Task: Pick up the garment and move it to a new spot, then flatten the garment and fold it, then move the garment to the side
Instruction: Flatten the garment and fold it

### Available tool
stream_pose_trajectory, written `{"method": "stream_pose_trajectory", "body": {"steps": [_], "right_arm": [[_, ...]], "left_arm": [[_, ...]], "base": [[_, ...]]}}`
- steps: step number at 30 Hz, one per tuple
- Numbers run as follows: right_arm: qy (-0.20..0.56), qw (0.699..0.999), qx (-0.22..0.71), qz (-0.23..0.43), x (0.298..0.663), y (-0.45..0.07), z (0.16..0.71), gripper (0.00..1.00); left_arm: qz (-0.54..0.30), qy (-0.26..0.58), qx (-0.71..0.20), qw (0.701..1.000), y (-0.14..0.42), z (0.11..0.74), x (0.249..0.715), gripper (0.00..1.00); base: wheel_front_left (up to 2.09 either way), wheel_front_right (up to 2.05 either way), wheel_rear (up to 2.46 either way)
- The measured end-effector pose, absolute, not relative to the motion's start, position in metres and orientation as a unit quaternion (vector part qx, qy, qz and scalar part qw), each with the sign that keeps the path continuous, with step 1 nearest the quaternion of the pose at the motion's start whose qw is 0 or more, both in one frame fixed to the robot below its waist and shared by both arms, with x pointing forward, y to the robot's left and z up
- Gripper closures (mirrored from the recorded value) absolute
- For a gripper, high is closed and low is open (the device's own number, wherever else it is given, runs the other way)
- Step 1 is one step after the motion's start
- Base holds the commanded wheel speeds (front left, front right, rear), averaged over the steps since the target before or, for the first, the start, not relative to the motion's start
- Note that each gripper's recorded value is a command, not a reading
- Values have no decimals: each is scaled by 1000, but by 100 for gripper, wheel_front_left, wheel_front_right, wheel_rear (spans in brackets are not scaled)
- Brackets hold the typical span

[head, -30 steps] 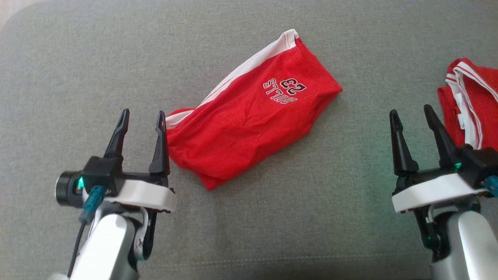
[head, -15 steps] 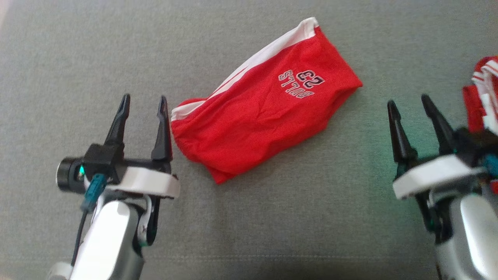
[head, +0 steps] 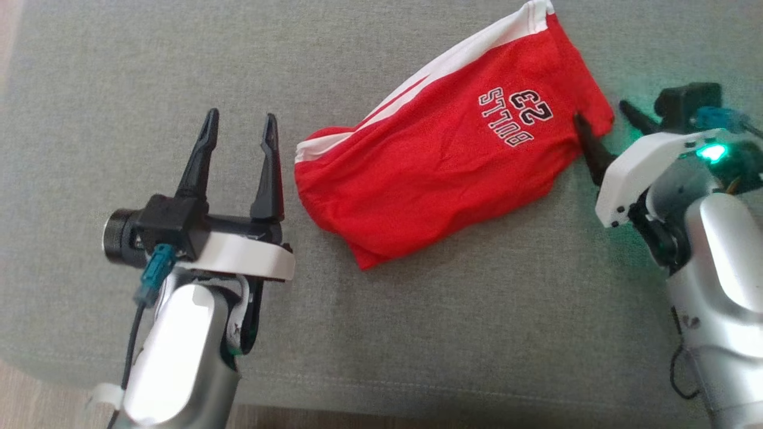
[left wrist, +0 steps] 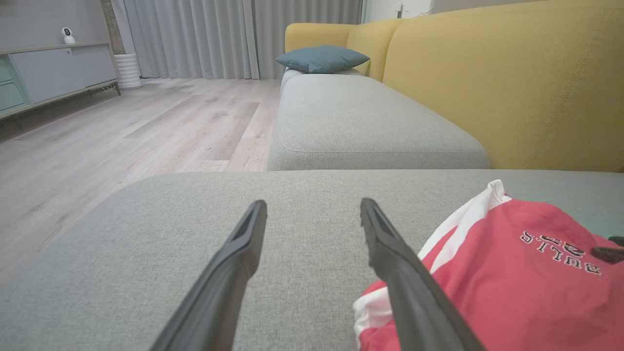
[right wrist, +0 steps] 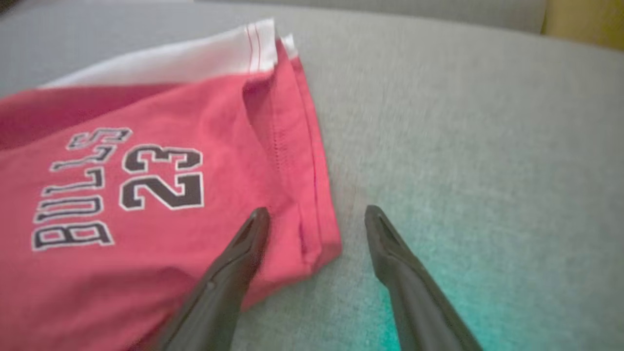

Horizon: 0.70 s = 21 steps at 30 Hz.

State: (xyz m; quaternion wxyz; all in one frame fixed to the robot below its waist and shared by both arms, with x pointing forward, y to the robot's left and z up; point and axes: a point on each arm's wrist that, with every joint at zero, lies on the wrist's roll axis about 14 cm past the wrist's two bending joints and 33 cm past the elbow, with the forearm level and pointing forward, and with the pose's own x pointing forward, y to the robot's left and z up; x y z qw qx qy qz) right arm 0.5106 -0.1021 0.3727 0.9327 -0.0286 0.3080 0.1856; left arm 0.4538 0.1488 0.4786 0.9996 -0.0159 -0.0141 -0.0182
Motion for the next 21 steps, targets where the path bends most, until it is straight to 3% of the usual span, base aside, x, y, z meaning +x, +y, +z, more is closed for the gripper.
{"method": "stream_pose_trajectory", "body": {"steps": [4,5,6,12,21], "right_arm": [[340,921,-16,190,509,-98,365,1],[344,919,-13,191,509,-96,365,40],[345,919,-7,193,508,-95,367,99],[329,923,21,196,497,-91,372,100],[310,937,99,131,435,-121,369,100]], "left_arm": [[-17,-12,-14,1000,150,477,453,0],[-17,-12,-14,1000,150,478,453,0],[-17,-13,-14,1000,149,478,453,0],[-23,-21,-17,999,146,484,454,0],[-44,-31,-13,998,133,494,445,0]], "base": [[0,0,0],[0,0,0],[0,0,0],[0,0,0],[0,0,0]]}}
